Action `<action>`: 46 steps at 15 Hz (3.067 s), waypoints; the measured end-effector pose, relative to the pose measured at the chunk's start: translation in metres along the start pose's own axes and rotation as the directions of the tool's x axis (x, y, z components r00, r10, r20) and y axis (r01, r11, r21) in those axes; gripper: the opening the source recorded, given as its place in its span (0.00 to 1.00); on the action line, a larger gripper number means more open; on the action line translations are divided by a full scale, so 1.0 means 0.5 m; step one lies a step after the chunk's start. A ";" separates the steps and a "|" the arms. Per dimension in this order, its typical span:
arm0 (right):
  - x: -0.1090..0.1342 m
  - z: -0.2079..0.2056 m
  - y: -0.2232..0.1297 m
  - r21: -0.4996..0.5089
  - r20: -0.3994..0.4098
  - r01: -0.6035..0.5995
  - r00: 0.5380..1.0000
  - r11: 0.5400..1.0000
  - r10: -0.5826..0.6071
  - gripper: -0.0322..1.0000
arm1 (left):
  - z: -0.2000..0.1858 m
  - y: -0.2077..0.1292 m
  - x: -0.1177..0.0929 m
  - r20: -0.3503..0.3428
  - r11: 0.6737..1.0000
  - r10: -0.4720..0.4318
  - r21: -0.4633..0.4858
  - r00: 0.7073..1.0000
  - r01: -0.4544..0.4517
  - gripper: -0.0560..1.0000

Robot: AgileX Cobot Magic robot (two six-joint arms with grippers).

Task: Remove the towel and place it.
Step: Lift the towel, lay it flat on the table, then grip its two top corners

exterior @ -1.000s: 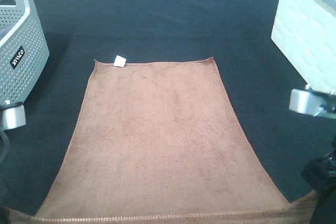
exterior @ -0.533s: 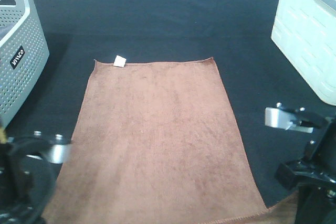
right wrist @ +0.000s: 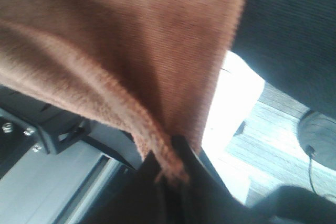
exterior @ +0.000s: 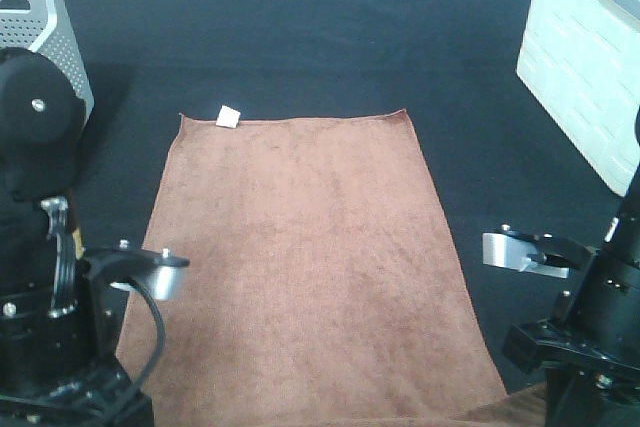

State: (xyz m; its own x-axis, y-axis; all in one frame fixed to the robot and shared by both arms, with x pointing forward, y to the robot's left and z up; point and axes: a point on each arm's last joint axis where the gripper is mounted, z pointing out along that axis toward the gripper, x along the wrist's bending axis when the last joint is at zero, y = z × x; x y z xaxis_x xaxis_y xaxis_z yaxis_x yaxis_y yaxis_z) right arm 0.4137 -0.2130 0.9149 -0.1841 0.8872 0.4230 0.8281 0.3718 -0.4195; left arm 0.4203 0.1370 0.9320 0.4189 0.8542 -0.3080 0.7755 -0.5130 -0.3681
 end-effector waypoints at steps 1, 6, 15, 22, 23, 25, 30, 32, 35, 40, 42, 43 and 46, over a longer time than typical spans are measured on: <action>0.000 0.000 0.000 0.000 0.000 0.000 1.000 1.000 0.000 0.03 | 0.000 0.000 0.000 0.000 1.000 0.000 0.000 1.000 0.000 0.05; 0.006 0.016 -0.006 0.009 -0.070 0.016 0.997 1.000 -0.015 0.03 | 0.020 -0.005 -0.046 -0.040 0.997 0.072 0.008 0.997 -0.071 0.05; 0.004 0.017 0.002 -0.034 -0.060 -0.010 0.998 0.999 0.008 0.72 | 0.046 -0.008 -0.106 -0.029 0.998 0.061 -0.033 0.998 -0.062 0.82; 0.013 -0.108 0.087 -0.275 0.110 0.073 0.993 0.959 -0.044 0.81 | -0.051 0.043 -0.095 -0.099 0.980 0.106 -0.161 0.989 -0.121 0.86; 0.007 -0.156 0.106 -0.358 0.148 0.069 0.989 0.931 -0.016 0.81 | -0.089 0.061 -0.065 -0.108 0.971 0.086 -0.215 0.990 -0.108 0.86; -0.012 -0.264 0.135 -0.502 0.132 0.033 0.991 0.864 0.039 0.81 | -0.169 0.093 0.021 -0.084 0.945 0.013 -0.326 0.996 -0.040 0.86; -0.031 -0.382 0.227 -0.584 0.126 0.045 0.991 0.810 0.035 0.84 | -0.281 0.192 0.217 -0.052 0.849 -0.163 -0.516 0.985 0.114 0.86; -0.034 -0.387 0.237 -0.603 0.131 0.047 0.991 0.796 0.040 0.85 | -0.305 0.240 0.268 -0.047 0.811 -0.205 -0.567 0.978 0.143 0.86; -0.035 -0.384 0.252 -0.627 0.092 0.017 0.994 0.779 0.052 0.85 | -0.307 0.311 0.317 -0.033 0.802 -0.231 -0.572 0.972 0.171 0.86; -0.085 -0.348 0.372 -0.584 0.090 0.028 0.996 0.811 0.030 0.85 | -0.279 0.379 0.374 -0.020 0.810 -0.250 -0.552 0.968 0.198 0.86; -0.095 -0.354 0.419 -0.604 0.080 0.037 0.997 0.796 0.014 0.85 | -0.279 0.384 0.403 0.006 0.795 -0.271 -0.563 0.963 0.227 0.86; -0.100 -0.352 0.439 -0.610 0.075 0.046 0.997 0.791 -0.001 0.85 | -0.278 0.386 0.418 0.024 0.787 -0.280 -0.567 0.960 0.244 0.86; -0.133 -0.319 0.506 -0.611 0.070 0.043 0.998 0.790 0.000 0.85 | -0.260 0.399 0.444 0.047 0.781 -0.266 -0.576 0.963 0.244 0.86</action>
State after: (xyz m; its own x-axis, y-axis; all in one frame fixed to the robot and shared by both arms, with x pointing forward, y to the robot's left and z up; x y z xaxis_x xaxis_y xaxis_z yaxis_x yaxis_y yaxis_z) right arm 0.7200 -0.2217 0.9087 -0.2209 0.9041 0.3657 0.9702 0.1652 0.1775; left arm 0.7293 0.2353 0.9045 0.1747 0.9551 -0.2393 0.9793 -0.1434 0.1426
